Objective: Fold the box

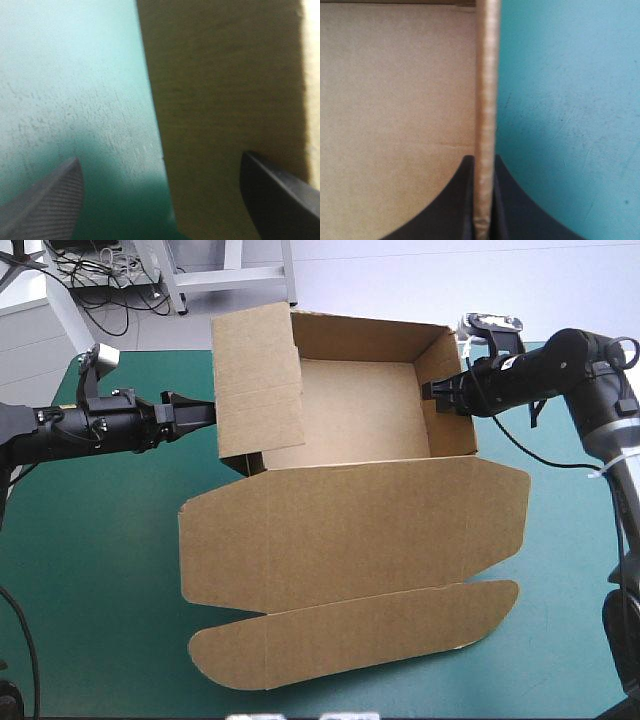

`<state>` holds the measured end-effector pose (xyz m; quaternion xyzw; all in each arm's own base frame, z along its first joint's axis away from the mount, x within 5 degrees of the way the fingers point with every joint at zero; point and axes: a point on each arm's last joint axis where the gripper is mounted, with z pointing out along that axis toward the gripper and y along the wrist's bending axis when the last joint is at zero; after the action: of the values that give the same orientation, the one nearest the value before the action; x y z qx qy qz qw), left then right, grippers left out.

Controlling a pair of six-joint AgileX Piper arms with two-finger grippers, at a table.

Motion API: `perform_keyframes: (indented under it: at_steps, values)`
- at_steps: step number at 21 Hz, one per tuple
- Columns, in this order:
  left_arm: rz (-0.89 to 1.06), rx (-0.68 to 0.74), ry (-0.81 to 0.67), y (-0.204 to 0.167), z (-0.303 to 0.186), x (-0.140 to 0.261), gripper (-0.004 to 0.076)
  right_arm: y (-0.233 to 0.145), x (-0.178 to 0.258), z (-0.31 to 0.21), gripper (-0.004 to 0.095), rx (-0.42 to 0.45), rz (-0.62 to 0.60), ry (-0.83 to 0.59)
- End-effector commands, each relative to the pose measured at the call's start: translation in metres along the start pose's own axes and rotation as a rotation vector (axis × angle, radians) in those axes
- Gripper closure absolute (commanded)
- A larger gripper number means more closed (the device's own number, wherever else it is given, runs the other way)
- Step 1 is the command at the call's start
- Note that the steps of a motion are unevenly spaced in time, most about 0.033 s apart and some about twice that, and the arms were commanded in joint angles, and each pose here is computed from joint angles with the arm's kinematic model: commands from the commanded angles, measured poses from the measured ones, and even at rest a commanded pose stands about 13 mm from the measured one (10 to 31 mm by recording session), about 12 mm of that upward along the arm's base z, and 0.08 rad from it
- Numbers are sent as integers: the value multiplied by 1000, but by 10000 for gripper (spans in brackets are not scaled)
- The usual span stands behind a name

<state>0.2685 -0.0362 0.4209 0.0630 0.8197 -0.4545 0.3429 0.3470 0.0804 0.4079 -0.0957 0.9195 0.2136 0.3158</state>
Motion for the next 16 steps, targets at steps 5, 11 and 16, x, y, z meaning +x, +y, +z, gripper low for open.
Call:
perform_keyframes:
  at_steps: [5, 11, 16]
  values:
    - [104, 93, -32, -47, -23, 8, 126, 43, -10, 9, 924, -115, -9, -112]
    - [117, 60, -25, -49, -26, 11, 126, 77, -7, 29, 923, -189, -40, -130]
    - [78, -107, 41, -34, -27, 17, 126, 100, -4, 33, 919, -208, -74, -162]
